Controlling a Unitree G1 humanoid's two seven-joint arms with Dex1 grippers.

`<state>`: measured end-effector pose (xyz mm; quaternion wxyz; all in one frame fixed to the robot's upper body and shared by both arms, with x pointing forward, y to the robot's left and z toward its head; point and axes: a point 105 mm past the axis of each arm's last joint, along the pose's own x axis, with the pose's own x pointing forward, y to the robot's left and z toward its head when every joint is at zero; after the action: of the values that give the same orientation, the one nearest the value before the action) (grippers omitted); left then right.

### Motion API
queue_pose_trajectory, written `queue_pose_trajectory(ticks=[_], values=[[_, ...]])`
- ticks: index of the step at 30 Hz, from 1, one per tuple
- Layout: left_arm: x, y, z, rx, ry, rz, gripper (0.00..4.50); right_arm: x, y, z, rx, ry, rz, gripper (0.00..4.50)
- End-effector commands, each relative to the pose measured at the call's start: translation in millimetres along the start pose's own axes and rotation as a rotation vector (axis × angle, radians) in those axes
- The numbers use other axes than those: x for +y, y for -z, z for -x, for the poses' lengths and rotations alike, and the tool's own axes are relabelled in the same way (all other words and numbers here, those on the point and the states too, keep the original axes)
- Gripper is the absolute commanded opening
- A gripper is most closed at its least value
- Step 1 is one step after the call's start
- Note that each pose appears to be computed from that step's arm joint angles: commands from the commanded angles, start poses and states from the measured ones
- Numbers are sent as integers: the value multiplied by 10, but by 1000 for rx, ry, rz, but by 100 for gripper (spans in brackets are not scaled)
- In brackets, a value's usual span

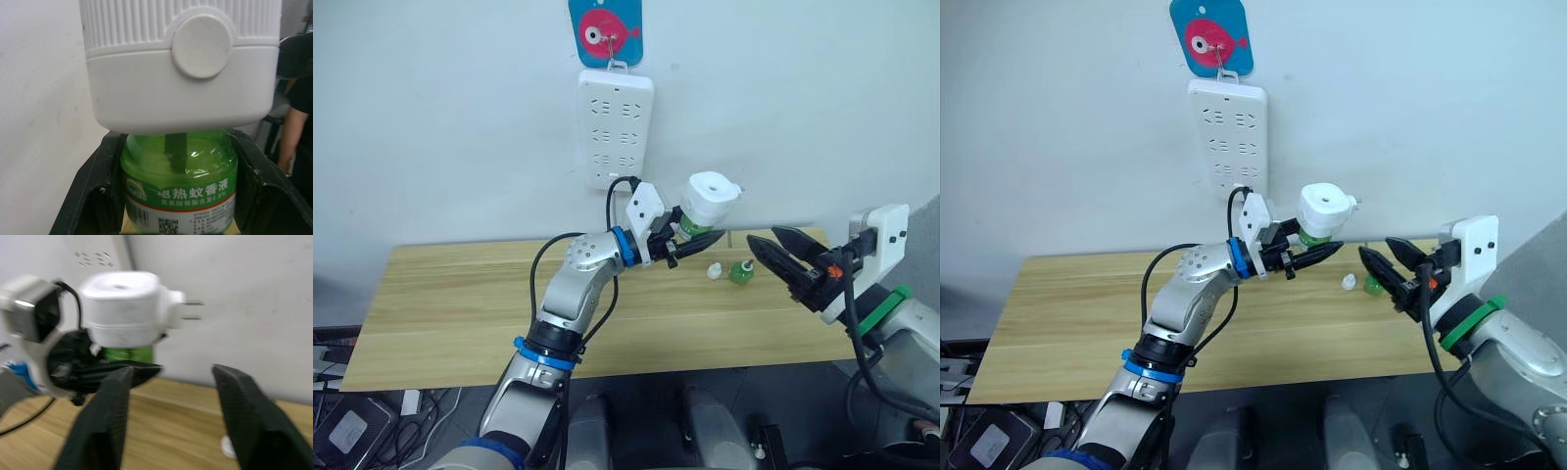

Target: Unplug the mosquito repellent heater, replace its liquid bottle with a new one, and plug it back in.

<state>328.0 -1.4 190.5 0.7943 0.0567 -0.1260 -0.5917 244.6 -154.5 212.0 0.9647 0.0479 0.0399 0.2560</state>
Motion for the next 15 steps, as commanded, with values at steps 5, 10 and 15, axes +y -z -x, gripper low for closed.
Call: queue_pose_trajectory(ticks=[5, 10, 15], values=[[-236, -56, 85, -18, 239, -179, 229, -42, 148, 29, 248, -86, -39, 4], [-365, 94, 142, 30, 344, -245, 229, 31, 20, -48, 372, -195, -34, 4], [-394, 179, 157, 69, 376, -284, 229, 101, -131, -184, 391, -245, -56, 4]])
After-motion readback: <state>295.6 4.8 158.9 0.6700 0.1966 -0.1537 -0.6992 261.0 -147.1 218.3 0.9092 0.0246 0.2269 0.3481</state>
